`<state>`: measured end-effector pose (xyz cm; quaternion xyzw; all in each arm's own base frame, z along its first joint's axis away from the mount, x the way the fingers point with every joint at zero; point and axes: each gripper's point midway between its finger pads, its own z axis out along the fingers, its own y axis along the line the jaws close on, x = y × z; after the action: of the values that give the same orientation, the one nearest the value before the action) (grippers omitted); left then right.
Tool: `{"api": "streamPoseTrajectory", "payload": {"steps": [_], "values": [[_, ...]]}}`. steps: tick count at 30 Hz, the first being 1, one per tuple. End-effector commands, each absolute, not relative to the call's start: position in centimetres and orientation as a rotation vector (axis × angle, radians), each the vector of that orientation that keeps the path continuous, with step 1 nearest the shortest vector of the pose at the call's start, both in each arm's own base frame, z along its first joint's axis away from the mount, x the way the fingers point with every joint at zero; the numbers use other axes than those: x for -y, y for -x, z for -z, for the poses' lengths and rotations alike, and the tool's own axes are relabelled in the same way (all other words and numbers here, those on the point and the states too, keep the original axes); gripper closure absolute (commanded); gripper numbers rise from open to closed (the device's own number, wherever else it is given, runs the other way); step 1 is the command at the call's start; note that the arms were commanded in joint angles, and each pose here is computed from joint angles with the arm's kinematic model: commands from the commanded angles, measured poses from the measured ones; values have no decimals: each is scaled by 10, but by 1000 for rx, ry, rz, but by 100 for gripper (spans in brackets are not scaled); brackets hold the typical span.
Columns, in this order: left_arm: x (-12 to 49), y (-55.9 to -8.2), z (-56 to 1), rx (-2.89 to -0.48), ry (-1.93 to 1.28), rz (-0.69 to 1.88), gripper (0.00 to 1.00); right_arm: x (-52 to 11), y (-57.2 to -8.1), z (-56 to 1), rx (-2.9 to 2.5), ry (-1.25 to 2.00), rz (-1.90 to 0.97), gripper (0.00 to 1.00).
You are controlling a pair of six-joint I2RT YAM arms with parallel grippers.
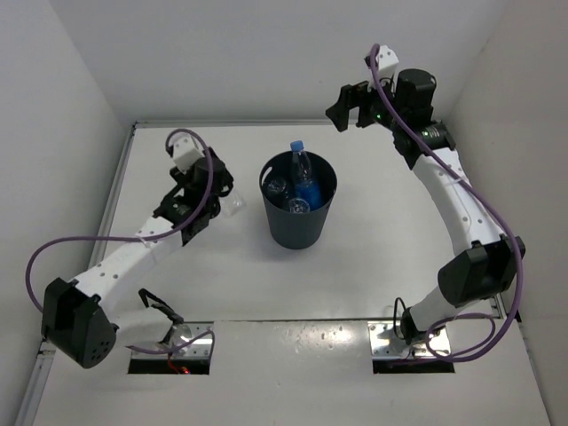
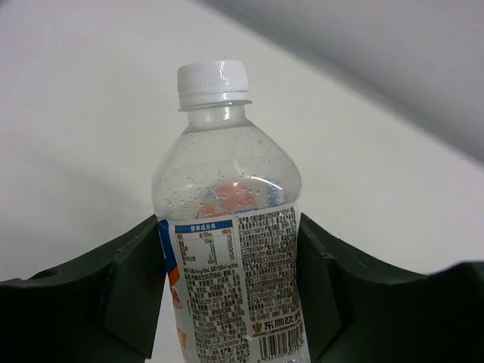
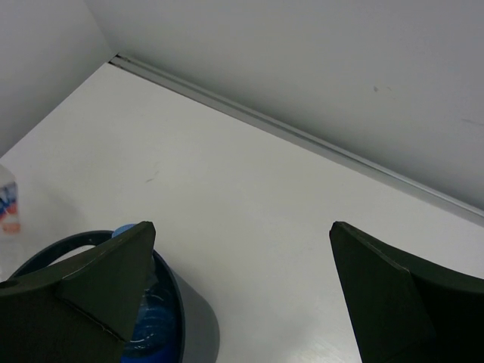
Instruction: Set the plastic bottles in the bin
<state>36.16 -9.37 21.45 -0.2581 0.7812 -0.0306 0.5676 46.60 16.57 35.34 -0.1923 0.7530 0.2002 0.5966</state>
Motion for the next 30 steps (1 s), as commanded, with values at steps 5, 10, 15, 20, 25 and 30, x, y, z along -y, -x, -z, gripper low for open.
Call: {"api": "streamPoseTrajectory", "payload": {"steps": [5,10,15,20,25,30], "values": [[68,-375,-388,-1466,586,58,35,-160,-467,-348,-1760,408,-478,0],[135,-380,-462,-1342,370,268,39,-150,-469,-349,-1771,329,-493,0],[230,-387,-470,-1380,144,369,39,-128,-476,-346,-1796,237,-515,0],[276,-385,-444,-1427,64,400,39,-114,-476,-348,-1800,205,-508,0],[289,-385,-401,-1485,18,378,39,-108,-471,-346,-1807,202,-495,0],[293,-382,-365,-1525,14,354,39,-104,-472,-346,-1808,193,-488,0]]}}
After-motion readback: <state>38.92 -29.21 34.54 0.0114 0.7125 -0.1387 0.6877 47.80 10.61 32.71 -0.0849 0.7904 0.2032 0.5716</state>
